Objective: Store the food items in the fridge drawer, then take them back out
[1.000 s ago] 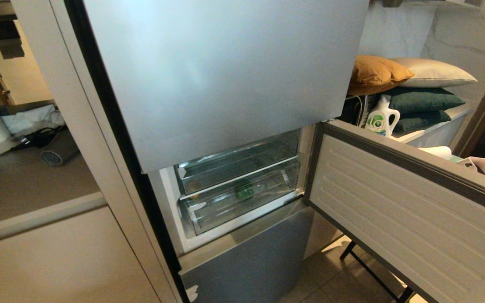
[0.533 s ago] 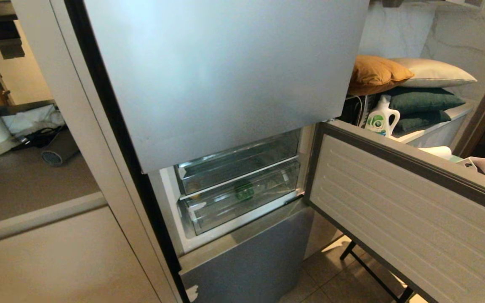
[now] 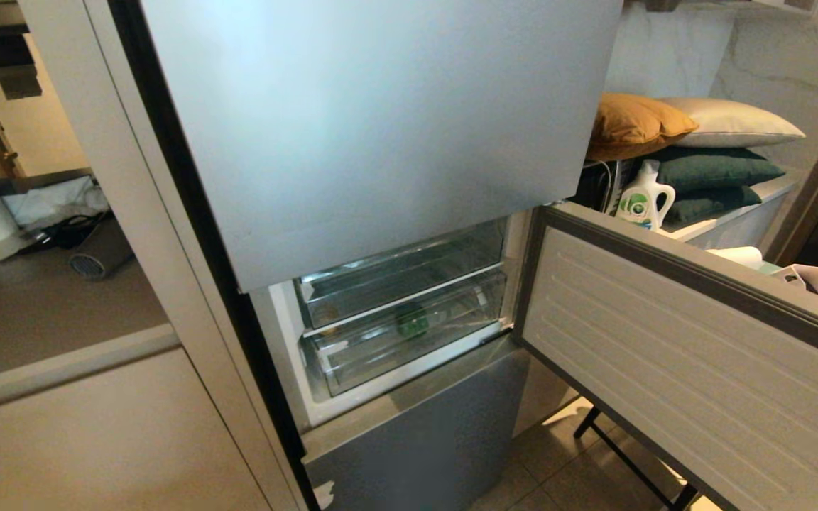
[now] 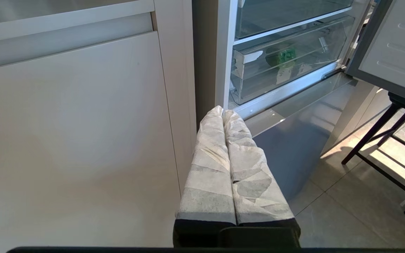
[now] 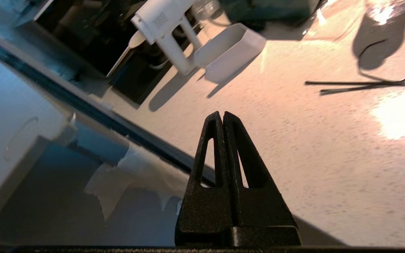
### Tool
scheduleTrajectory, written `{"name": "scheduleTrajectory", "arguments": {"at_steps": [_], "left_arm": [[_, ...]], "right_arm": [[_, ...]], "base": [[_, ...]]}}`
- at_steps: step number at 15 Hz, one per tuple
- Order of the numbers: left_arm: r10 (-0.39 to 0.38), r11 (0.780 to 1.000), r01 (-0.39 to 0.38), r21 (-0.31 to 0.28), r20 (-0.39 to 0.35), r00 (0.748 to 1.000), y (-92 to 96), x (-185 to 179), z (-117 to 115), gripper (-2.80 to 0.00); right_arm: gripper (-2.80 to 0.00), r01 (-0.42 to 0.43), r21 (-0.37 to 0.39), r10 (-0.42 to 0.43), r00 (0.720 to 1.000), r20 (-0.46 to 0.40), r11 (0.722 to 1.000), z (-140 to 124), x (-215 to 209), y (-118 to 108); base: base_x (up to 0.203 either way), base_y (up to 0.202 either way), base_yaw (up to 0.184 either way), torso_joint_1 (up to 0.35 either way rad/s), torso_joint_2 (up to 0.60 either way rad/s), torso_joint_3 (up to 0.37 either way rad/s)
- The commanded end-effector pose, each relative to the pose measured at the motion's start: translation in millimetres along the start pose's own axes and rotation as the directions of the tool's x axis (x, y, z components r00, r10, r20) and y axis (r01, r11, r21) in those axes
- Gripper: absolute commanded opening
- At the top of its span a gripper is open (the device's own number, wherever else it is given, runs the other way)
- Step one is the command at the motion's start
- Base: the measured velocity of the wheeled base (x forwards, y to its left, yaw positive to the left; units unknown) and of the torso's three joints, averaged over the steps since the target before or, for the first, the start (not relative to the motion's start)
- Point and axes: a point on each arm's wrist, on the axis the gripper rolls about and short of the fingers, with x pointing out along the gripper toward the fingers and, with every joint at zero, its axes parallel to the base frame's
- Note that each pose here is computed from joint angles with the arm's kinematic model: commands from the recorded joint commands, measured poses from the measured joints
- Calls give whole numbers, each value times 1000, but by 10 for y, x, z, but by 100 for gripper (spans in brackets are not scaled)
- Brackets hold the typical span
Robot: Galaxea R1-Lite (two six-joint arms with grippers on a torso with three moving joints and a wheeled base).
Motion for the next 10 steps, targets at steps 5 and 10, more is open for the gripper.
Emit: {"name": "scheduleTrajectory", "arguments": {"at_steps": [5,10], "left_arm": [[-1,1000,1,0,-10,1000,0,8,-29,-280],[1,1000,-1,0,-10,1000,0,8,-29,-280]], "right_arm": [[-280,-44,13,45,999,-29,999,-108,-12,114],[-280,-72,-8,72,996,-55,997,-258,-89,338]], "base": [[0,0,0,0,0,0],[0,0,0,0,0,0]]}}
